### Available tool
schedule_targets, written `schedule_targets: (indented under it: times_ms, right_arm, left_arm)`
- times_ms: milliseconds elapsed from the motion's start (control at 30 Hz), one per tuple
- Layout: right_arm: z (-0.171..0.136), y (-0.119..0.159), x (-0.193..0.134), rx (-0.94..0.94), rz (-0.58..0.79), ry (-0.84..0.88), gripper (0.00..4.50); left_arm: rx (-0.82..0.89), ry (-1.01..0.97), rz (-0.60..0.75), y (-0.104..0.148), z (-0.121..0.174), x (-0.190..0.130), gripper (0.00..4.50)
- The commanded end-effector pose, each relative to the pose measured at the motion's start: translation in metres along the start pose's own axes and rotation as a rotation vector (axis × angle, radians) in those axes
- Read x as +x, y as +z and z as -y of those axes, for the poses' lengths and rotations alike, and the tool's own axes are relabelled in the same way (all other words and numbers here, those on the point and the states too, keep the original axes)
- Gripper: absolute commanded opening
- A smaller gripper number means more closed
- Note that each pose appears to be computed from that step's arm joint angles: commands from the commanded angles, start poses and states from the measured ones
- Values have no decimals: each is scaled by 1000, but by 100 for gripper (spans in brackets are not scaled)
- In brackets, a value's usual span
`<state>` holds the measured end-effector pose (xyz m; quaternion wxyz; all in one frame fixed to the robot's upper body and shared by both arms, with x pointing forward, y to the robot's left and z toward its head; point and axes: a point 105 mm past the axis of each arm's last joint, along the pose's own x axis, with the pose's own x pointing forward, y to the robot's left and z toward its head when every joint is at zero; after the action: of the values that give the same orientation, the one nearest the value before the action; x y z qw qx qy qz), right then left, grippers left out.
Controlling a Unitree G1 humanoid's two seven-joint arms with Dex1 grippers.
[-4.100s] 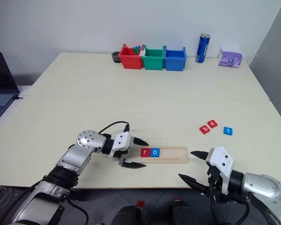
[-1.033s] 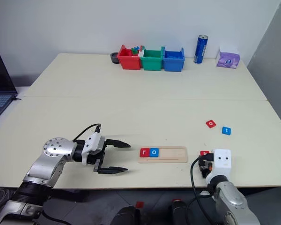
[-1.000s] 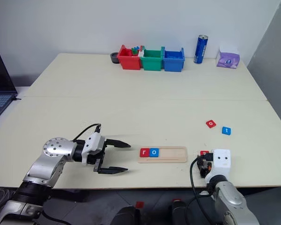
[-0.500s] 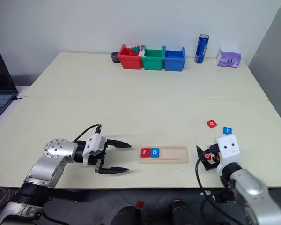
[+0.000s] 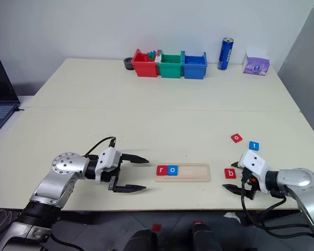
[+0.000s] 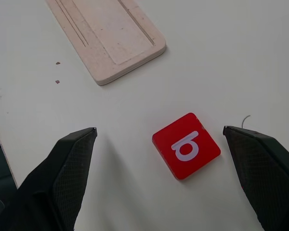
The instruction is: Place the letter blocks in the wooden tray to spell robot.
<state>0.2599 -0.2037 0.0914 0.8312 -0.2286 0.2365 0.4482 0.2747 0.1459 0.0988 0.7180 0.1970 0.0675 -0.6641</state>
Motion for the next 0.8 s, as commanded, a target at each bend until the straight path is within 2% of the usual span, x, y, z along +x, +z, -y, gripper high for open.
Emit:
schedule_targets:
  times_ms: [33, 267, 367, 600, 800]
  right_arm:
    - [7, 5, 0, -52, 2, 12, 447]
    - [12, -2, 6, -49, -30, 55, 447]
    - [14, -6, 8, -37, -44, 64, 392]
    - [16, -2, 6, -24, -12, 57, 147]
    - [4, 28, -2, -85, 66, 78, 147]
  left_arm:
    - [38, -4, 5, 9, 0, -2, 450]
    - [40, 0, -3, 8, -1, -3, 450]
    - [41, 1, -4, 8, -1, -3, 450]
    - [33, 14, -7, 6, -1, -4, 450]
    - [19, 34, -30, 0, -3, -11, 450]
